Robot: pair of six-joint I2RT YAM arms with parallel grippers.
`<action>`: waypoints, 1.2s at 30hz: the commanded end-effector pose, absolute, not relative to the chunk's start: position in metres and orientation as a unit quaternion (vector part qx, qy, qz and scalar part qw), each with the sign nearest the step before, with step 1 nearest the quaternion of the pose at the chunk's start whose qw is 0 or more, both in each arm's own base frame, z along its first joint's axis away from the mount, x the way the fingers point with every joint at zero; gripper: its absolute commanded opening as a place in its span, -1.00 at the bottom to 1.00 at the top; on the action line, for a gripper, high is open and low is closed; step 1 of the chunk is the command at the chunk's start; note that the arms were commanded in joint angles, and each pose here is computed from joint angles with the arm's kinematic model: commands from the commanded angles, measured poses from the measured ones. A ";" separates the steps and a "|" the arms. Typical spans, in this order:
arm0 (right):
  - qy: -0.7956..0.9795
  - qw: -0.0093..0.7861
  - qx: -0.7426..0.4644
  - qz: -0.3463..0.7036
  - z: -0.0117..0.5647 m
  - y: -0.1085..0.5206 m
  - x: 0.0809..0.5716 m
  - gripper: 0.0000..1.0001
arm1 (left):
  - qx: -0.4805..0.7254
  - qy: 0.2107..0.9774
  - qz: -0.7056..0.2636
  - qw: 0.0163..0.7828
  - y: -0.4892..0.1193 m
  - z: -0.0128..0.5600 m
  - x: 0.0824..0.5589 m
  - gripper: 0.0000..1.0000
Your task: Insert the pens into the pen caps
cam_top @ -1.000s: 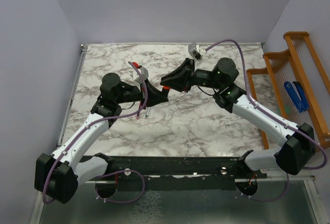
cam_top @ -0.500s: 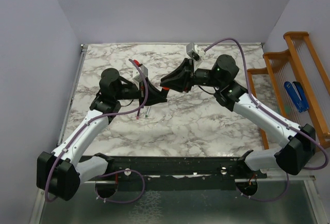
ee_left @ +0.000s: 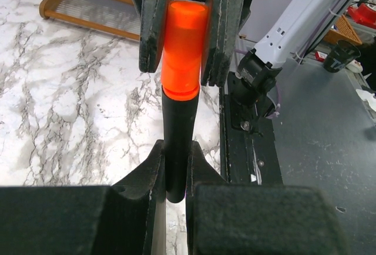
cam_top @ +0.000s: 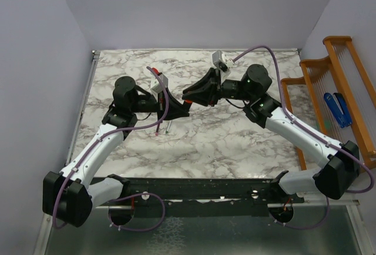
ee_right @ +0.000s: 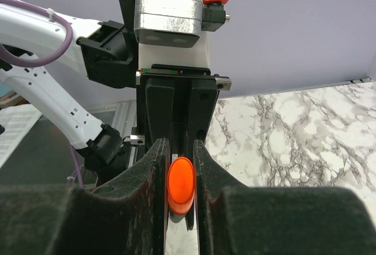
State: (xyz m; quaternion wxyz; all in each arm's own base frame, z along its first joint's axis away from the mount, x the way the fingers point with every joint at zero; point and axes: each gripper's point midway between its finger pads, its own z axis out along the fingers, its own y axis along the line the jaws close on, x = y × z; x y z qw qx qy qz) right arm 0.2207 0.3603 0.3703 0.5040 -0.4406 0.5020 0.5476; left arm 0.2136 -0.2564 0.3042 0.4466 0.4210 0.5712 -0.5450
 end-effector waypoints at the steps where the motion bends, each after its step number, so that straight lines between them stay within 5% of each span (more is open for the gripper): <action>1: 0.570 0.263 -0.472 0.619 0.281 0.367 0.143 -0.98 | 0.360 0.506 -0.453 0.640 -0.234 0.405 0.265 -1.00; 36: 0.634 0.157 -0.484 0.582 0.197 0.360 0.114 -0.98 | 0.415 0.450 -0.444 0.654 -0.229 0.449 0.248 -1.00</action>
